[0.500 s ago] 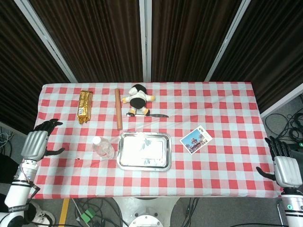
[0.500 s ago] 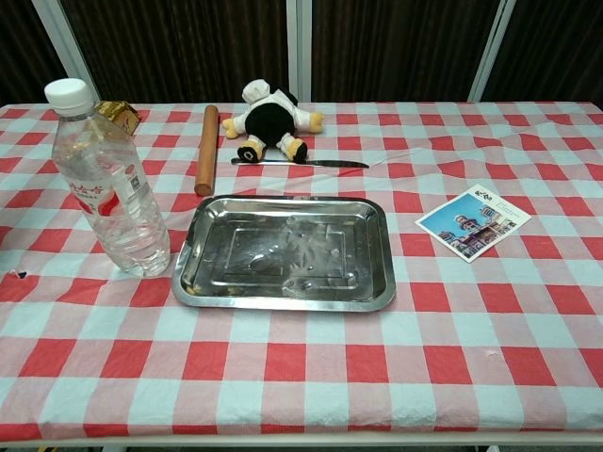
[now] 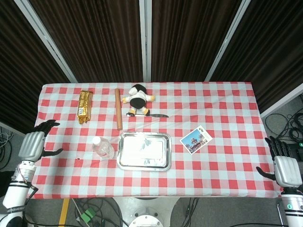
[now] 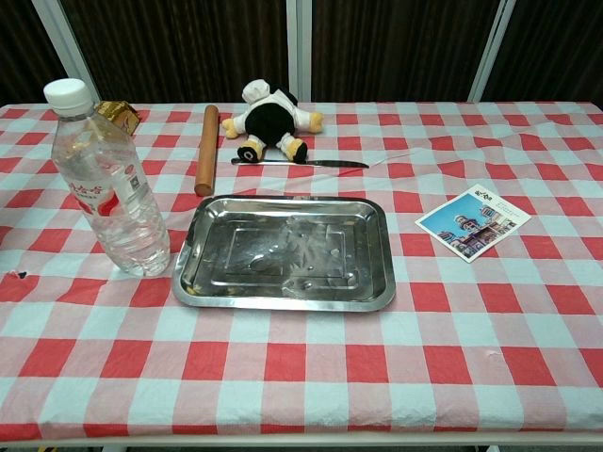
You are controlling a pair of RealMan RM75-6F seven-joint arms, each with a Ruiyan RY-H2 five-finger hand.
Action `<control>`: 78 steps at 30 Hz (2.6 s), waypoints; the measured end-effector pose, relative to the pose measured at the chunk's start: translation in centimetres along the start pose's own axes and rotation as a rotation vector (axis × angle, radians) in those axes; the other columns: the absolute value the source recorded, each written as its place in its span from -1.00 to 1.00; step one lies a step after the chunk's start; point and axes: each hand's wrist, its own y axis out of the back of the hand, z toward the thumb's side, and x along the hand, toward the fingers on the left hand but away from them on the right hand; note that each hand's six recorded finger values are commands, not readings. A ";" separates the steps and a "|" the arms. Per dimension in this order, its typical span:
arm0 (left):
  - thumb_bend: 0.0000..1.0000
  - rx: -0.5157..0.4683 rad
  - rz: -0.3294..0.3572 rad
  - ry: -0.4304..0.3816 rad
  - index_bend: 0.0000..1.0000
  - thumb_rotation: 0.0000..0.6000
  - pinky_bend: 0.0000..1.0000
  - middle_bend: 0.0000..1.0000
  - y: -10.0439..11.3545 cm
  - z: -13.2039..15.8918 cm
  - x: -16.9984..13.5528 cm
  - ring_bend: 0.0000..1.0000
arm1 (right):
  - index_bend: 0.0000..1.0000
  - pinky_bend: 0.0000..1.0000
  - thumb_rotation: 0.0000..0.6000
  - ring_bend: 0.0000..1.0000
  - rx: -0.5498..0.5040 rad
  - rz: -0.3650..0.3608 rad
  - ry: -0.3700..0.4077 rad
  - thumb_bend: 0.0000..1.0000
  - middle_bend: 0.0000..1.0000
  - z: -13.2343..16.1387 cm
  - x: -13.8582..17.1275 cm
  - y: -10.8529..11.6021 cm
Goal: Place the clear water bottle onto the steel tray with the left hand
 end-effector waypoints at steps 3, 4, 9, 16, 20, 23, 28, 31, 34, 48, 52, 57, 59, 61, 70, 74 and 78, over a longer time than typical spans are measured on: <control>-1.00 -0.151 -0.041 0.010 -0.52 1.00 -0.55 -0.51 -0.7 0.0 -0.3 -0.66 | -0.87 -1.00 1.00 -1.00 0.002 0.004 -0.001 -0.80 -0.94 0.0 -0.1 -0.1; -1.00 -0.209 -0.056 0.011 -0.55 1.00 -0.56 -0.53 -0.9 0.1 -0.4 -0.67 | -0.87 -1.00 1.00 -1.00 0.004 0.003 0.000 -0.80 -0.94 0.0 -0.1 -0.1; -1.00 -0.578 -0.133 0.005 -0.63 1.00 -0.56 -0.60 -2.1 0.4 -0.8 -0.70 | -0.87 -1.00 1.00 -1.00 0.004 0.007 -0.005 -0.80 -0.94 -0.2 -0.1 -0.2; -1.00 -0.901 -0.219 -0.044 -0.63 1.00 -0.57 -0.60 -4.3 1.5 -1.1 -0.70 | -0.87 -1.00 1.00 -1.00 0.008 0.016 -0.006 -0.80 -0.94 -0.1 -0.2 -0.5; -1.00 -0.923 -0.258 -0.088 -0.63 1.00 -0.57 -0.60 -6.2 3.0 -1.3 -0.70 | -0.87 -1.00 1.00 -1.00 0.007 0.021 -0.009 -0.80 -0.94 -0.2 -0.2 -0.6; -1.00 -0.910 -0.279 -0.114 -0.63 1.00 -0.57 -0.60 -7.5 4.0 -1.4 -0.70 | -0.87 -1.00 1.00 -1.00 0.005 0.022 -0.009 -0.80 -0.94 -0.2 -0.2 -0.6; -1.00 -0.897 -0.293 -0.144 -0.63 1.00 -0.58 -0.59 -9.0 5.7 -0.9 -0.70 | -0.87 -1.00 1.00 -1.00 -0.003 0.024 -0.015 -0.80 -0.94 -0.4 -0.3 -0.6; -1.00 -0.877 -0.283 -0.163 -0.63 1.00 -0.58 -0.58 -9.5 6.5 -0.2 -0.70 | -0.87 -1.00 1.00 -1.00 -0.008 0.019 -0.019 -0.80 -0.94 -0.5 -0.3 -0.4; -1.00 -0.864 -0.267 -0.183 -0.63 1.00 -0.58 -0.58 -9.9 7.4 0.7 -0.70 | -0.87 -1.00 1.00 -1.00 -0.011 0.019 -0.025 -0.80 -0.94 -0.7 -0.4 -0.3; -1.00 -0.884 -0.313 -0.223 -0.49 1.00 -0.54 -0.47 -11.2 10.7 3.1 -0.69 | -0.87 -1.00 1.00 -1.00 -0.019 0.024 -0.034 -0.80 -0.94 -0.9 -0.6 -0.4; -1.00 -0.894 -0.313 -0.220 -0.29 1.00 -0.41 -0.29 -11.4 10.7 3.2 -0.58 | -0.87 -1.00 1.00 -1.00 -0.021 0.023 -0.038 -0.80 -0.94 -0.9 -0.6 -0.3; -0.91 -0.891 -0.295 -0.216 -0.04 1.00 -0.22 -0.06 -11.2 10.3 3.0 -0.35 | -0.87 -1.00 1.00 -1.00 -0.022 0.026 -0.038 -0.80 -0.94 -0.9 -0.7 -0.4; -0.87 -0.887 -0.292 -0.211 0.03 1.00 -0.15 0.00 -11.2 10.1 2.9 -0.27 | -0.87 -1.00 1.00 -1.00 -0.023 0.026 -0.038 -0.80 -0.94 -0.8 -0.7 -0.4; -0.84 -0.881 -0.294 -0.209 0.08 1.00 -0.11 0.03 -11.2 10.1 2.8 -0.23 | -0.87 -1.00 1.00 -1.00 -0.024 0.027 -0.038 -0.80 -0.94 -0.8 -0.7 -0.4; -0.67 -0.857 -0.288 -0.205 0.29 1.00 0.05 0.22 -11.4 10.1 2.8 -0.07 | -0.87 -1.00 1.00 -1.00 -0.030 0.032 -0.039 -0.80 -0.94 -0.8 -0.7 -0.4; -0.61 -0.855 -0.274 -0.216 0.33 1.00 0.08 0.26 -11.1 10.6 3.1 -0.04 | -0.87 -1.00 1.00 -1.00 -0.033 0.033 -0.041 -0.80 -0.94 -0.9 -0.7 -0.4; -0.58 -0.846 -0.260 -0.239 0.35 1.00 0.09 0.28 -10.2 11.3 3.6 -0.02 | -0.87 -1.00 1.00 -1.00 -0.036 0.030 -0.042 -0.80 -0.94 -1.0 -0.7 -0.3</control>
